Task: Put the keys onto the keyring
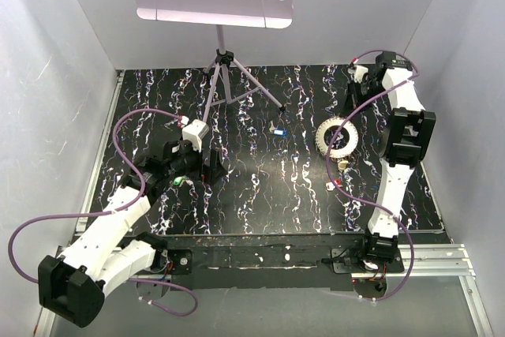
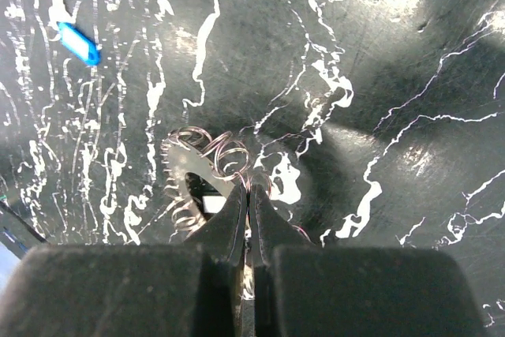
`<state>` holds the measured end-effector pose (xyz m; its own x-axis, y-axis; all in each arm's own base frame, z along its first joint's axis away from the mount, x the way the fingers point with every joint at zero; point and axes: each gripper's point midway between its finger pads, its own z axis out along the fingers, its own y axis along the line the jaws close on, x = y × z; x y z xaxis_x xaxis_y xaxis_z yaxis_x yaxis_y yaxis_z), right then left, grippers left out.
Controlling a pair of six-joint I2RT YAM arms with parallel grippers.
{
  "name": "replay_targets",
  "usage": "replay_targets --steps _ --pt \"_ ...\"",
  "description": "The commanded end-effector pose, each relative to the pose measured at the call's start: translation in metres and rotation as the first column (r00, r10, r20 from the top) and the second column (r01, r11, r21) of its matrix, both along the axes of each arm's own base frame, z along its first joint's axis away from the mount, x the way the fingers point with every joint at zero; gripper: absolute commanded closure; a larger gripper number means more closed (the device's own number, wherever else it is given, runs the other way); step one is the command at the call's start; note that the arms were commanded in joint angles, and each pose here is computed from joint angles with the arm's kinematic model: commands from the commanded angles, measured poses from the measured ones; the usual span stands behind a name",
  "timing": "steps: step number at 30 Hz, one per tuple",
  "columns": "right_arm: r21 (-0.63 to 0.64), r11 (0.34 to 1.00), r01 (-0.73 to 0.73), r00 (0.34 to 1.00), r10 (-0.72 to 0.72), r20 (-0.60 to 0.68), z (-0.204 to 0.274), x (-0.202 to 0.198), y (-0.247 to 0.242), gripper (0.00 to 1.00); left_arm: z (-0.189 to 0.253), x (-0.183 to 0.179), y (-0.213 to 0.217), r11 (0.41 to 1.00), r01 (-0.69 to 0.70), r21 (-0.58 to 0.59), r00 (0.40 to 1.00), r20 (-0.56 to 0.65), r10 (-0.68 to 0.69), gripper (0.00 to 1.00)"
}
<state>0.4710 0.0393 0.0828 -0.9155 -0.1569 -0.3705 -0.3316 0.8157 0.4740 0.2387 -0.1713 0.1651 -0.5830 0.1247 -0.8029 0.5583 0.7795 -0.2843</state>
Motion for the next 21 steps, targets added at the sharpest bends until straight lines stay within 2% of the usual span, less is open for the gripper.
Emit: replay_targets --steps 1,8,14,17,21 --pt "0.073 0.997 -0.033 0.974 0.016 0.226 0.094 0.009 0.013 0.99 0.014 0.0 -0.004 0.999 0.024 -0.043 0.999 0.048 -0.022 0.02" --pt "0.159 0.981 -0.113 0.926 0.046 0.374 0.165 -0.007 0.033 0.99 0.04 -0.012 -0.017 0.983 0.111 -0.145 0.987 0.135 -0.091 0.02" --pt "0.203 0.944 -0.26 0.873 0.14 0.468 0.21 -0.043 0.072 0.99 0.068 -0.031 -0.035 0.928 0.242 -0.282 0.954 0.243 -0.175 0.0" --pt "0.203 0.905 -0.374 0.822 0.222 0.524 0.227 -0.072 0.1 0.99 0.085 -0.037 -0.041 0.895 0.292 -0.336 0.936 0.292 -0.196 0.01" --pt "0.201 0.816 -0.542 0.745 0.356 0.564 0.238 -0.122 0.148 0.99 0.104 -0.045 -0.046 0.866 0.332 -0.375 0.925 0.309 -0.221 0.01"
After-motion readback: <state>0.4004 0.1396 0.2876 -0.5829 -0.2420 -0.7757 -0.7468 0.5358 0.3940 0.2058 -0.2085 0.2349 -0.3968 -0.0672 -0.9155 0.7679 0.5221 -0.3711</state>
